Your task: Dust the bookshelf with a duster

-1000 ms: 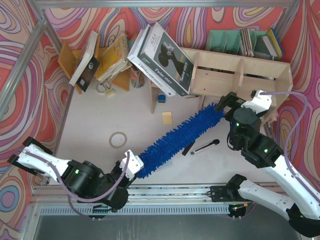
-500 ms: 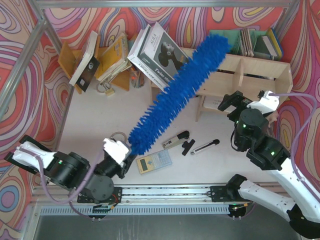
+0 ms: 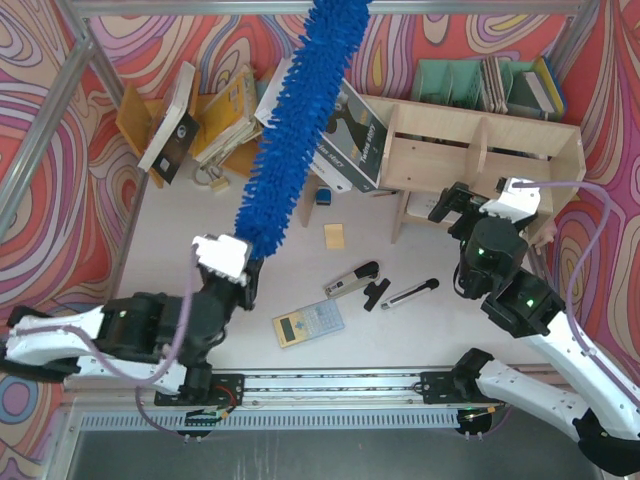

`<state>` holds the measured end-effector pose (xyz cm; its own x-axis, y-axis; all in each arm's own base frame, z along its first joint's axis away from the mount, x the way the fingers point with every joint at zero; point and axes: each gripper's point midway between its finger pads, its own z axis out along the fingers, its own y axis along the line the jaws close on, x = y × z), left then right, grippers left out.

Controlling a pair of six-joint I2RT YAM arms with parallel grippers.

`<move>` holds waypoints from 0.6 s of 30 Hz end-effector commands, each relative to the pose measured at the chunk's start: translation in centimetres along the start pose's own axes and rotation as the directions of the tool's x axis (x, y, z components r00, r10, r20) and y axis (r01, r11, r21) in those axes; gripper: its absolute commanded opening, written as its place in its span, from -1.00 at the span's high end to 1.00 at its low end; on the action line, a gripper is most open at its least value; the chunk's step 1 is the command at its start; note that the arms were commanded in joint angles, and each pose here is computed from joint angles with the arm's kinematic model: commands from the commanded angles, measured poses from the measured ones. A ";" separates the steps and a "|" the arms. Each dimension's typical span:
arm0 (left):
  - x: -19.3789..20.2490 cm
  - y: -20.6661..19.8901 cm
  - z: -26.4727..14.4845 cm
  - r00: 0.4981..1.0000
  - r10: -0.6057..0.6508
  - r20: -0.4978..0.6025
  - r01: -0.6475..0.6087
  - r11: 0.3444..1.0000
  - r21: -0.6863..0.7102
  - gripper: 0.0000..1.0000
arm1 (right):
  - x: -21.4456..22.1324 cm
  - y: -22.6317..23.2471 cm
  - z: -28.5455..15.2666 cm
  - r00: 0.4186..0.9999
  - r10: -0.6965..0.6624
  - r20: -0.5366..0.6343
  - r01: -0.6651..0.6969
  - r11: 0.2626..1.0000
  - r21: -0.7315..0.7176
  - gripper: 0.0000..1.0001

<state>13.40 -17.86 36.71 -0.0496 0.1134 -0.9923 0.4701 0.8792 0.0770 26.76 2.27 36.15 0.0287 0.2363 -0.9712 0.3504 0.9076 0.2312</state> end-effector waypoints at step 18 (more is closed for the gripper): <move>0.3 -3.5 9.1 0.978 0.141 -0.153 -0.152 0.987 -0.061 1.00 | -2.3 -1.8 0.1 0.966 -0.198 0.166 0.195 0.980 0.035 -0.94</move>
<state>18.78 -24.43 33.77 -0.1126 0.3689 -0.9226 0.4495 0.8470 0.2838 26.33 0.61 37.00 0.0761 -0.0029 -0.9971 0.3644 0.9309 0.0251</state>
